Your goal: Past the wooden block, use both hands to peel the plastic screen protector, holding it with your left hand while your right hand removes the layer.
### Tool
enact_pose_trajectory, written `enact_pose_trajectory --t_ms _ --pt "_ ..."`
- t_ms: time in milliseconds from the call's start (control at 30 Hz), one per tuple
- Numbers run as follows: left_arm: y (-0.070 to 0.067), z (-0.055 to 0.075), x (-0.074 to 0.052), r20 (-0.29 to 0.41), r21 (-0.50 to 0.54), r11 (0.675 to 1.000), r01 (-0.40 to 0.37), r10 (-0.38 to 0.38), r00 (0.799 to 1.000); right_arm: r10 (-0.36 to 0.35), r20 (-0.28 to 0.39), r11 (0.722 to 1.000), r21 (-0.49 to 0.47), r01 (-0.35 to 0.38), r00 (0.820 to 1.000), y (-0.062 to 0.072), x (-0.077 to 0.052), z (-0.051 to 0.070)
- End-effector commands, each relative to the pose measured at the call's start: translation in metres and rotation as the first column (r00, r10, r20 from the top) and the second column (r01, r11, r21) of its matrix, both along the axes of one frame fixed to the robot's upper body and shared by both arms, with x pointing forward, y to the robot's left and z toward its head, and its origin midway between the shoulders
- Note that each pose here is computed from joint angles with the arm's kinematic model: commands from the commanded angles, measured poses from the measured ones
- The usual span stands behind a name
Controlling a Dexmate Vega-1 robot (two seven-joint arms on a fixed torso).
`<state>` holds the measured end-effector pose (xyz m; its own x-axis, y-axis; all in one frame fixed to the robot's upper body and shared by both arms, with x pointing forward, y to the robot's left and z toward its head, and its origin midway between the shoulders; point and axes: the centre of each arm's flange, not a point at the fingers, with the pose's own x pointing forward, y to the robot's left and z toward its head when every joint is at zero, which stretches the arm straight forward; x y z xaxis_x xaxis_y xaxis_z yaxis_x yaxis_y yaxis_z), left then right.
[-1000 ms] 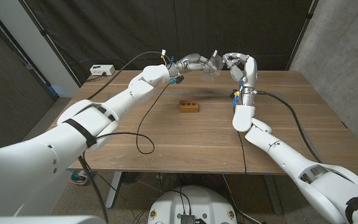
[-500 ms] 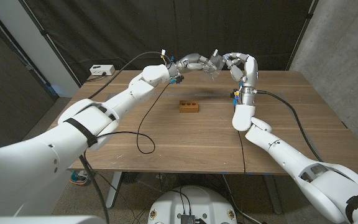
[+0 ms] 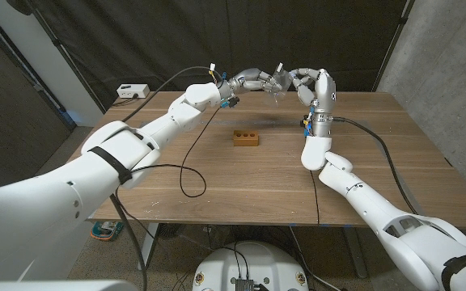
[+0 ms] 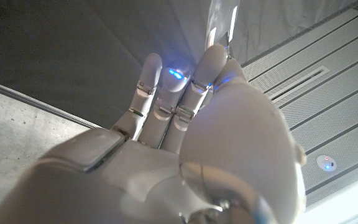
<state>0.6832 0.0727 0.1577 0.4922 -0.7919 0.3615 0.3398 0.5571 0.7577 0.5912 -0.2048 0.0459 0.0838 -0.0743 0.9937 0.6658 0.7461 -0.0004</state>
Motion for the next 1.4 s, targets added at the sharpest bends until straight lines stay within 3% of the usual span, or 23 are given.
enact_pose_trajectory --t_ms 33,633,1400 --pt "0.000 0.001 0.002 -0.008 -0.009 1.000 0.007 -0.007 1.000 -0.073 0.010 0.996 -0.050 0.073 0.997 0.005 0.001 -0.004" --pt "0.001 0.003 0.001 -0.004 -0.016 1.000 0.011 -0.011 1.000 -0.090 -0.021 0.993 -0.079 0.088 0.996 0.009 0.008 -0.007" --pt "-0.002 0.006 0.010 -0.046 -0.031 0.999 -0.038 0.037 0.998 -0.071 -0.065 0.995 -0.080 0.066 0.995 0.011 0.012 -0.015"
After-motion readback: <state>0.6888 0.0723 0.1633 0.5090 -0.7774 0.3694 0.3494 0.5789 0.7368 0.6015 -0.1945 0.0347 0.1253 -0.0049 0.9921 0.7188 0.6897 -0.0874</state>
